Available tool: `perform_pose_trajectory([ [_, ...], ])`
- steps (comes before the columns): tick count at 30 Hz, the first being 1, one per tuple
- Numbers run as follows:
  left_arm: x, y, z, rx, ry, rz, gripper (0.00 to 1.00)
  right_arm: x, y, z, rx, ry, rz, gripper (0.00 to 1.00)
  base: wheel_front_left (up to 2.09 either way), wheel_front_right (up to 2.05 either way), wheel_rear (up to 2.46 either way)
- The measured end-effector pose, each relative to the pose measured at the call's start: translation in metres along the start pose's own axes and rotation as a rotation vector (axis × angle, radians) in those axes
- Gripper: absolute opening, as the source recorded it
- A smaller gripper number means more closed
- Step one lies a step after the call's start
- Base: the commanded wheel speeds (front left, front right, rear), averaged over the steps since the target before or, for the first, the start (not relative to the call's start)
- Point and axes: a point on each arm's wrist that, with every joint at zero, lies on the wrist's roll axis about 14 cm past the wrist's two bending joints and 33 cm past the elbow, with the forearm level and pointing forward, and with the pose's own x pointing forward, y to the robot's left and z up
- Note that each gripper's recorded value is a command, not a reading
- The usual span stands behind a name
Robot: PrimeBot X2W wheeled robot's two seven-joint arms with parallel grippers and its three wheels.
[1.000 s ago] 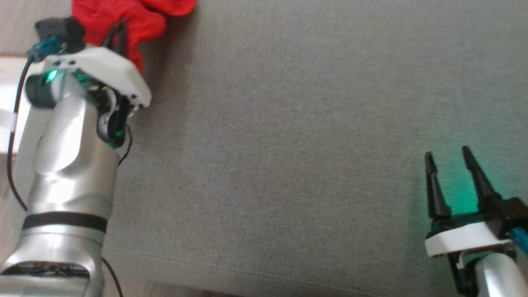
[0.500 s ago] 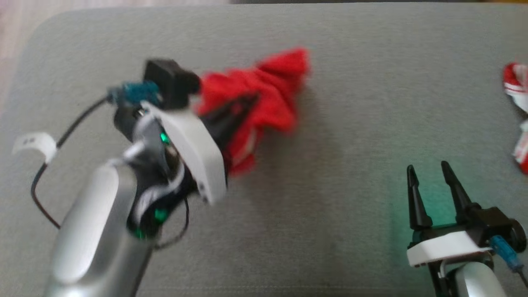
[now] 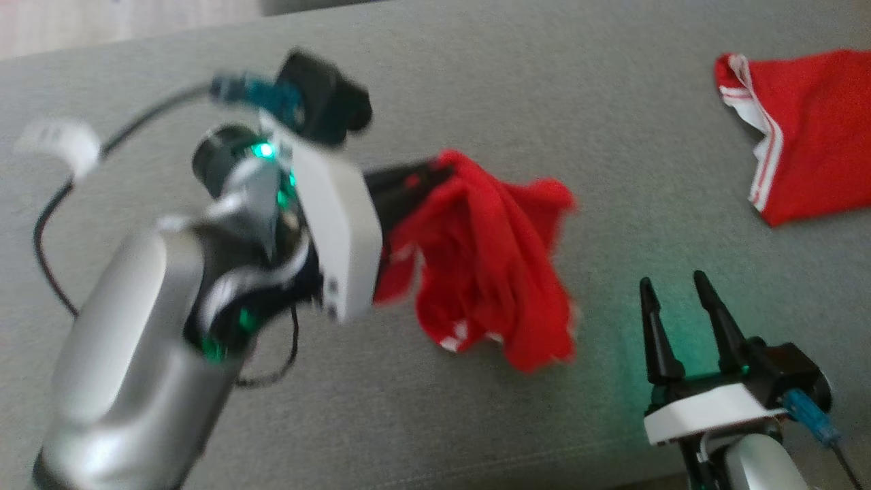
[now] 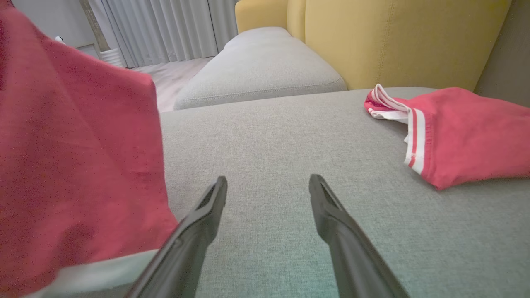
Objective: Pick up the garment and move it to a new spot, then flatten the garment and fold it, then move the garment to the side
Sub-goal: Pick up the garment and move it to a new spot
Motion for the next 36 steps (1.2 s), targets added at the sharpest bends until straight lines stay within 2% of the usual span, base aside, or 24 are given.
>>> perform_pose_trajectory([
  [4,0.037,0.034,-0.018,-0.063,0.104,0.059,0.0,0.001,-0.006,-0.005,0.008,0.017,-0.02,1.0,0.0,0.0,0.0],
  [7,0.065,0.06,-0.035,-0.073,0.145,0.126,0.0,0.009,-0.013,0.002,0.008,-0.001,-0.037,1.0,0.0,0.0,0.0],
  [10,0.088,0.089,-0.046,-0.044,0.135,0.202,0.0,0.012,-0.019,0.003,0.009,-0.003,-0.055,1.0,0.0,0.0,0.0],
  [12,0.101,0.107,-0.048,0.047,0.103,0.262,0.02,0.01,-0.023,0.0,0.013,0.006,-0.067,1.0,0.0,0.0,0.0],
  [13,0.106,0.117,-0.048,0.099,0.088,0.294,0.21,0.009,-0.025,-0.003,0.016,0.016,-0.077,1.0,0.0,0.0,0.0],
  [14,0.111,0.123,-0.051,0.142,0.082,0.31,0.46,0.007,-0.029,-0.006,0.018,0.025,-0.088,1.0,0.0,0.0,0.0],
  [15,0.115,0.127,-0.052,0.152,0.065,0.316,1.0,0.004,-0.032,-0.008,0.018,0.034,-0.099,1.0,0.0,0.0,0.0],
  [21,0.115,0.14,-0.068,0.165,0.009,0.366,1.0,0.0,-0.04,-0.008,0.017,0.035,-0.126,1.0,0.0,0.0,0.0],
  [28,0.088,0.123,-0.021,0.207,-0.298,0.398,1.0,0.004,-0.045,0.018,-0.027,-0.045,-0.13,1.0,0.0,0.0,0.0],
  [31,0.069,0.11,-0.022,0.167,-0.398,0.416,1.0,0.002,-0.046,0.024,-0.048,-0.064,-0.132,1.0,0.0,0.0,0.0],
  [36,0.026,0.099,-0.054,0.076,-0.454,0.513,1.0,0.001,-0.046,0.027,-0.08,-0.074,-0.127,1.0,0.0,0.0,0.0],
])
